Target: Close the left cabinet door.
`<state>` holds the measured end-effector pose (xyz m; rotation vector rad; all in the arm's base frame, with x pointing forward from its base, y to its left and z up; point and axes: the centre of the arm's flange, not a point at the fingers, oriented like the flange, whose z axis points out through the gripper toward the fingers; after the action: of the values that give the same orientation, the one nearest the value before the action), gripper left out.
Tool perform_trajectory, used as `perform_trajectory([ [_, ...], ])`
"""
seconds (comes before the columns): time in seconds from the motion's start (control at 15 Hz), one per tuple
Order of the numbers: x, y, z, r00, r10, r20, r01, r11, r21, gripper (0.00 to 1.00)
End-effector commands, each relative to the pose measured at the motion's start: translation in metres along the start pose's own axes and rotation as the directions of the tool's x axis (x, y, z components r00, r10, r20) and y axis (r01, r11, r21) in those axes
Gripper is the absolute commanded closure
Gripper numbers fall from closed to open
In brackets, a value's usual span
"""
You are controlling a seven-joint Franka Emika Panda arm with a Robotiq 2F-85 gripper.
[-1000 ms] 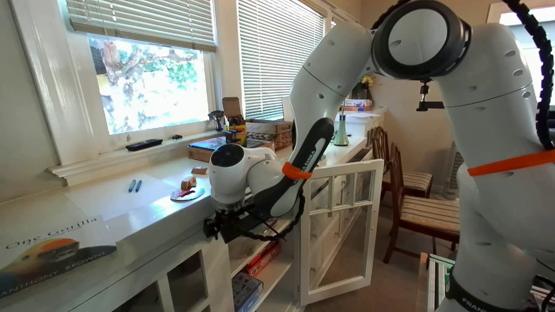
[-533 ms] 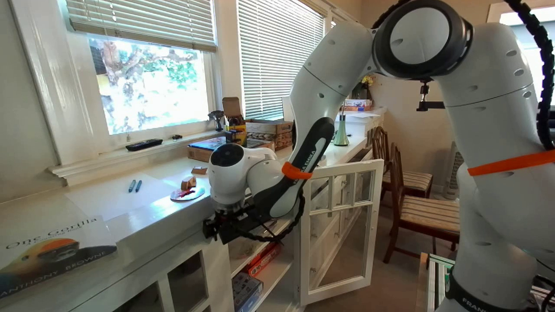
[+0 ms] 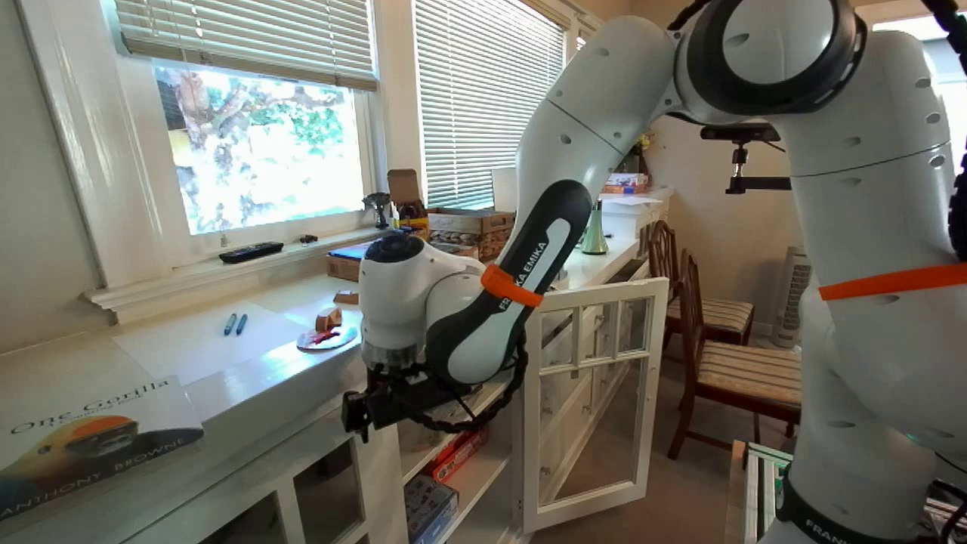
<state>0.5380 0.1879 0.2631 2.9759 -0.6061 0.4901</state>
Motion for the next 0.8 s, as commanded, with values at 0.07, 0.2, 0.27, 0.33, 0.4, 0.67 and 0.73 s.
perform_trajectory([
  [0.07, -0.013, 0.015, -0.037, 0.987, -0.026, 0.156, 0.017, 0.998, 0.059, 0.00],
  [0.2, -0.016, 0.017, -0.052, 0.977, -0.065, 0.203, 0.047, 0.995, 0.092, 0.00],
  [0.27, -0.018, 0.019, -0.059, 0.971, -0.089, 0.221, 0.068, 0.993, 0.101, 0.00],
  [0.33, -0.018, 0.020, -0.066, 0.965, -0.112, 0.238, 0.089, 0.990, 0.105, 0.00],
  [0.4, -0.020, 0.021, -0.073, 0.956, -0.139, 0.256, 0.112, 0.986, 0.120, 0.00],
  [0.67, -0.020, 0.025, -0.101, 0.923, -0.239, 0.302, 0.197, 0.967, 0.164, 0.00],
  [0.73, -0.020, 0.026, -0.108, 0.915, -0.262, 0.306, 0.220, 0.961, 0.165, 0.00],
])
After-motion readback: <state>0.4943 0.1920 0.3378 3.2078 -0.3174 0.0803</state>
